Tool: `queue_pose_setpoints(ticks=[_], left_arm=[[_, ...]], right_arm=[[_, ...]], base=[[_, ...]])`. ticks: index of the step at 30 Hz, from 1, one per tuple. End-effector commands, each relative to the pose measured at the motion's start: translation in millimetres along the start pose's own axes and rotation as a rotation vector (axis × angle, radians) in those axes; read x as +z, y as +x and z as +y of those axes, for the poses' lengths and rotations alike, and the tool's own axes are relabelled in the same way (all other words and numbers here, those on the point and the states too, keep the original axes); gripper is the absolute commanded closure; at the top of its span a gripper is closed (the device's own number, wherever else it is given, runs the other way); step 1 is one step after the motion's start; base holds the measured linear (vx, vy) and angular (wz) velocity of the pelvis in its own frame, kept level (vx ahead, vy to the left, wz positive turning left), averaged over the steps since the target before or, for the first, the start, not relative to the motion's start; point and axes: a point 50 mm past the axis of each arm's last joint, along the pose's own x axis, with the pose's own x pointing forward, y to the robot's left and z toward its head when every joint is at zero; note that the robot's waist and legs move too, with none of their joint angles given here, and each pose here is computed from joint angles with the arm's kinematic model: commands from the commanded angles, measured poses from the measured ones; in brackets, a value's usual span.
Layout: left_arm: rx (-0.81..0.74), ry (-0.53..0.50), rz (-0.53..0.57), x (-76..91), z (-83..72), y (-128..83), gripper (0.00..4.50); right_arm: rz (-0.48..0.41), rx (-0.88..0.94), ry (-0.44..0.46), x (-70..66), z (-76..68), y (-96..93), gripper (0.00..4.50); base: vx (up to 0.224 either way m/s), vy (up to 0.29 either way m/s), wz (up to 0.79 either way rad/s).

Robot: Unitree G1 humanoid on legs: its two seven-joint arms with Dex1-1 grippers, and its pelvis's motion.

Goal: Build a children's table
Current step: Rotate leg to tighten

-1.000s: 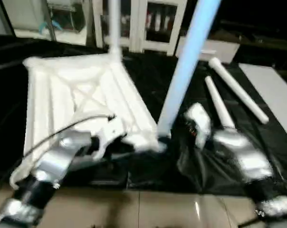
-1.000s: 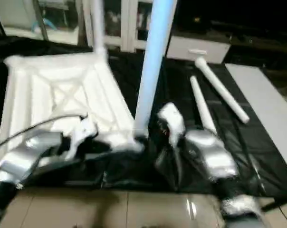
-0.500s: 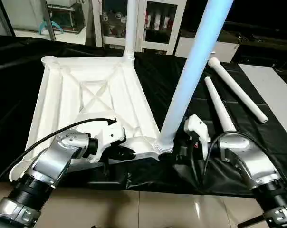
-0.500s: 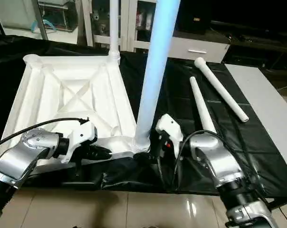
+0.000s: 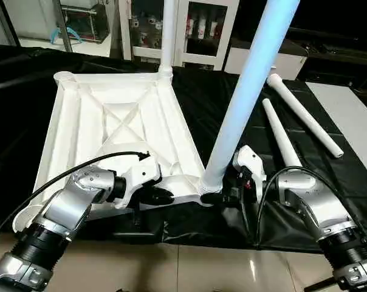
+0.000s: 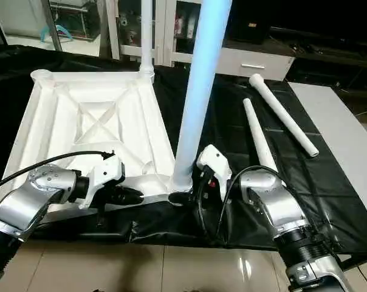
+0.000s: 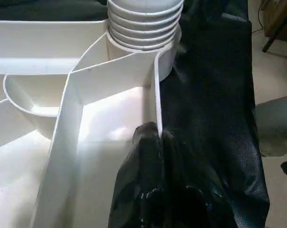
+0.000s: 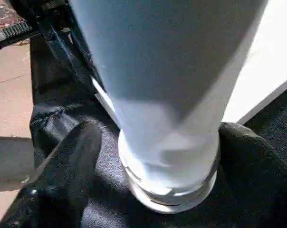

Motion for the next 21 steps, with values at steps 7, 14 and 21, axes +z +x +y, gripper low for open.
queue_pose_setpoints(ticks=[7,14,21], left_arm=[[-0.053,0.017,-0.004,2.5,-4.3,7.0,4.50],[-0.060,0.014,-0.003,1.9,-5.6,7.9,4.50],[-0.024,-0.011,-0.027,2.8,-3.8,11.7,4.50]], right_arm=[[-0.002,-0.003,0.013,-1.6,-1.3,-0.6,1.51],[0.013,0.000,0.025,-9.1,1.5,2.0,1.79],[0.009,-0.125,0.064,-15.6,-5.0,11.5,1.81]], base=[[0.000,0.000,0.00],[0.000,0.000,0.00],[0.000,0.000,0.00]])
